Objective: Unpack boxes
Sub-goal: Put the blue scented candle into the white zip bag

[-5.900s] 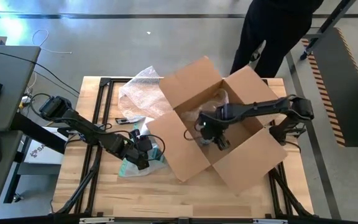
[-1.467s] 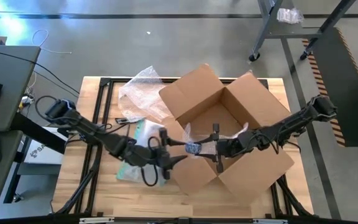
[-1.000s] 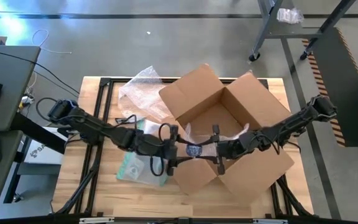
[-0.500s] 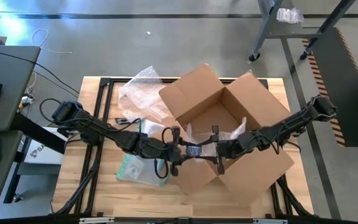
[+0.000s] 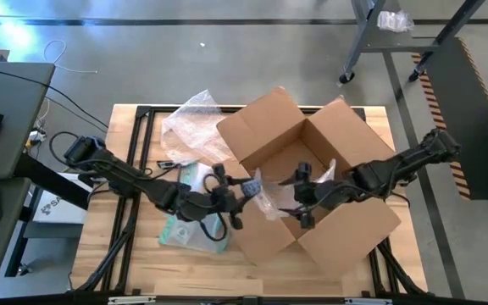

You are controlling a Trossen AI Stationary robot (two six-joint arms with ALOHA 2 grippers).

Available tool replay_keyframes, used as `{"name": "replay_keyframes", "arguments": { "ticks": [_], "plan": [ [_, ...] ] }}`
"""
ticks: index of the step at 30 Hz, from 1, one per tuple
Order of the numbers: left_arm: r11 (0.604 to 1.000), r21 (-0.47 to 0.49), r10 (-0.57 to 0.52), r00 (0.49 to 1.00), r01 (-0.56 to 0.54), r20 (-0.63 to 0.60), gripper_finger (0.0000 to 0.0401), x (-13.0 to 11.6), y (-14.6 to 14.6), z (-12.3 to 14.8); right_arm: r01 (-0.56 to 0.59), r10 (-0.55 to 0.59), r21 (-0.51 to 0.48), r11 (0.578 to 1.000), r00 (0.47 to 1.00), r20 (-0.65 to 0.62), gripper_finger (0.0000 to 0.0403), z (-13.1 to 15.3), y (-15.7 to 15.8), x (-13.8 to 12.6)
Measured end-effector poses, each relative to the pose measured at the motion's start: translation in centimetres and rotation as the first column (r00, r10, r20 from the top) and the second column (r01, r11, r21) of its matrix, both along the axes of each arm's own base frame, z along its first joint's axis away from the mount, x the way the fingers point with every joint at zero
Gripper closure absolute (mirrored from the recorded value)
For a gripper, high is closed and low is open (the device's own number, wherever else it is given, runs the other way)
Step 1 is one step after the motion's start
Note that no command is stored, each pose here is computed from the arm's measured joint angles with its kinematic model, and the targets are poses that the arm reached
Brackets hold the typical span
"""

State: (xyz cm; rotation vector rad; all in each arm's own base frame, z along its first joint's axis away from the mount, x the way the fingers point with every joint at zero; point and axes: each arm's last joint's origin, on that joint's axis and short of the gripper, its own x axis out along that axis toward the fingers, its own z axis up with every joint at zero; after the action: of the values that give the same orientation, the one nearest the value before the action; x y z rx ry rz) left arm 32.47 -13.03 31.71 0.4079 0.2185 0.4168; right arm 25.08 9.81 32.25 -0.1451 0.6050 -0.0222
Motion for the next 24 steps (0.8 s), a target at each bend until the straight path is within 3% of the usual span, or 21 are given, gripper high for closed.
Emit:
{"name": "replay_keyframes", "arguments": {
  "ticks": [5, 10, 16, 20, 24],
  "plan": [
    [0.997, -0.058, -0.047, 0.996, 0.051, 0.071, 0.0253, -2.0, -1.2, 2.0, 0.157, -0.149, -0.105, 0.982, 0.986, 0.079, 0.0095, 1.6, 0.1, -0.6],
    [0.983, -0.077, -0.160, 0.983, 0.167, 0.093, 0.0253, -4.0, -4.1, 2.6, -0.047, 0.099, -0.161, 0.986, 0.938, 0.334, 0.0105, 3.8, 3.5, 0.0],
    [0.962, -0.097, -0.247, 0.964, 0.257, 0.103, 0.0252, -4.6, -6.9, 1.6, -0.174, 0.286, -0.262, 0.949, 0.824, 0.490, 0.0107, 2.2, 6.5, 4.2],
    [0.960, -0.092, -0.258, 0.962, 0.266, 0.089, 0.0253, -4.3, -7.7, 0.8, -0.180, 0.315, -0.286, 0.941, 0.776, 0.547, 0.0107, 0.9, 7.7, 6.0],
    [0.963, -0.095, -0.244, 0.966, 0.251, 0.080, 0.0253, -4.1, -8.0, 0.2, -0.212, 0.314, -0.244, 0.946, 0.779, 0.543, 0.0107, 0.6, 8.1, 7.0]
  ]
}}
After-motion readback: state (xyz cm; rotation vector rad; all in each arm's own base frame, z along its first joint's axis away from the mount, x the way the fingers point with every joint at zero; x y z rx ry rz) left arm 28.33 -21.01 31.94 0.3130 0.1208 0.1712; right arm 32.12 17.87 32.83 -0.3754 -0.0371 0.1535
